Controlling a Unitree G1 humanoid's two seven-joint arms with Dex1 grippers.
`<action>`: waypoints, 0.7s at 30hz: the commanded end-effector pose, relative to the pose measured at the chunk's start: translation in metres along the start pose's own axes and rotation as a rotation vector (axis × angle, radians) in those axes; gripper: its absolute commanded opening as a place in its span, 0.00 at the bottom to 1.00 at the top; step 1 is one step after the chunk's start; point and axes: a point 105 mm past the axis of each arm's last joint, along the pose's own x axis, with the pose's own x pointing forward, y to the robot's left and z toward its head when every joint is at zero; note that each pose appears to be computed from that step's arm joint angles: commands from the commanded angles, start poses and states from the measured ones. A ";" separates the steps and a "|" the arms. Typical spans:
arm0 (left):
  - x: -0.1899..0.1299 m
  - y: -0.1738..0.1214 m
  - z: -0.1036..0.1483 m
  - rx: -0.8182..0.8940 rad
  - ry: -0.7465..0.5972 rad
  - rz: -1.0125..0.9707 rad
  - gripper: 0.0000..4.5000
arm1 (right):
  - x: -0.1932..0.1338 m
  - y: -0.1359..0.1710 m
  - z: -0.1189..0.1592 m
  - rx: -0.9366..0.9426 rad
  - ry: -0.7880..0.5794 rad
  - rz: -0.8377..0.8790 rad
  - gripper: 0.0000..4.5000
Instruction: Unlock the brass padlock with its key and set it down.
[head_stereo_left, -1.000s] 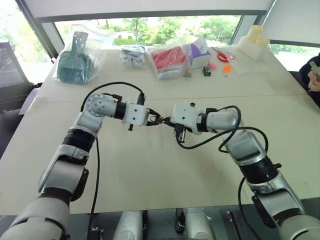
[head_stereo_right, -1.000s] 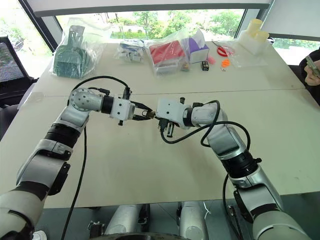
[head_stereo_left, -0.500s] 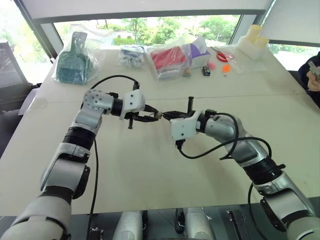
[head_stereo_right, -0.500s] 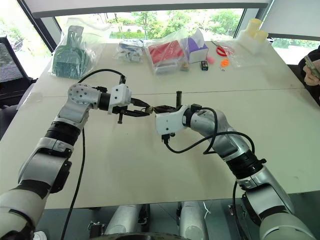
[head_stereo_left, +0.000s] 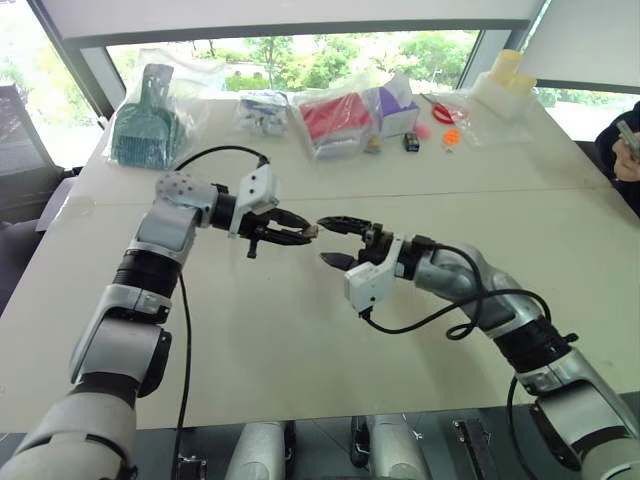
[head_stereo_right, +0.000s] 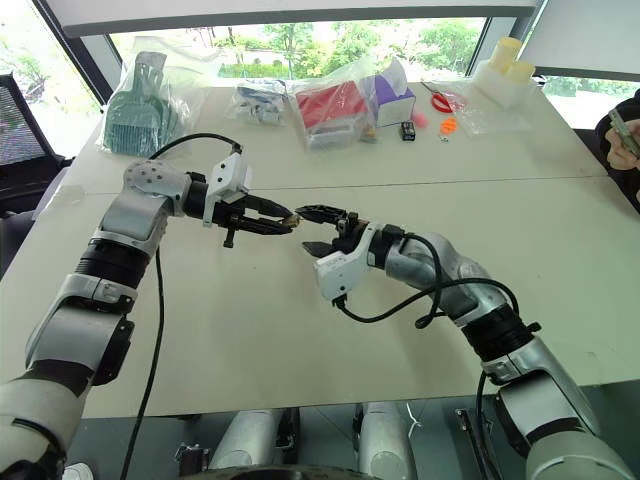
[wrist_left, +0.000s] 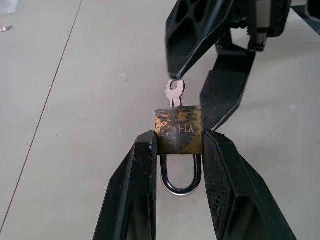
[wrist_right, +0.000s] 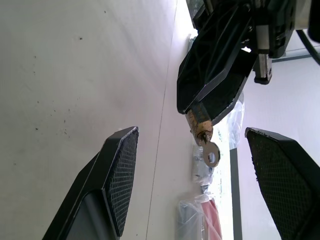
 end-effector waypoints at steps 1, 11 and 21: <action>-0.003 0.001 0.017 0.050 -0.036 -0.002 0.16 | 0.005 -0.014 0.005 -0.041 -0.035 -0.039 0.76; 0.000 -0.003 0.016 0.040 -0.039 -0.005 0.16 | 0.010 -0.014 0.007 -0.083 -0.074 -0.028 0.27; 0.000 -0.002 0.016 0.035 -0.039 -0.004 0.16 | 0.010 -0.016 0.009 -0.111 -0.093 -0.035 0.01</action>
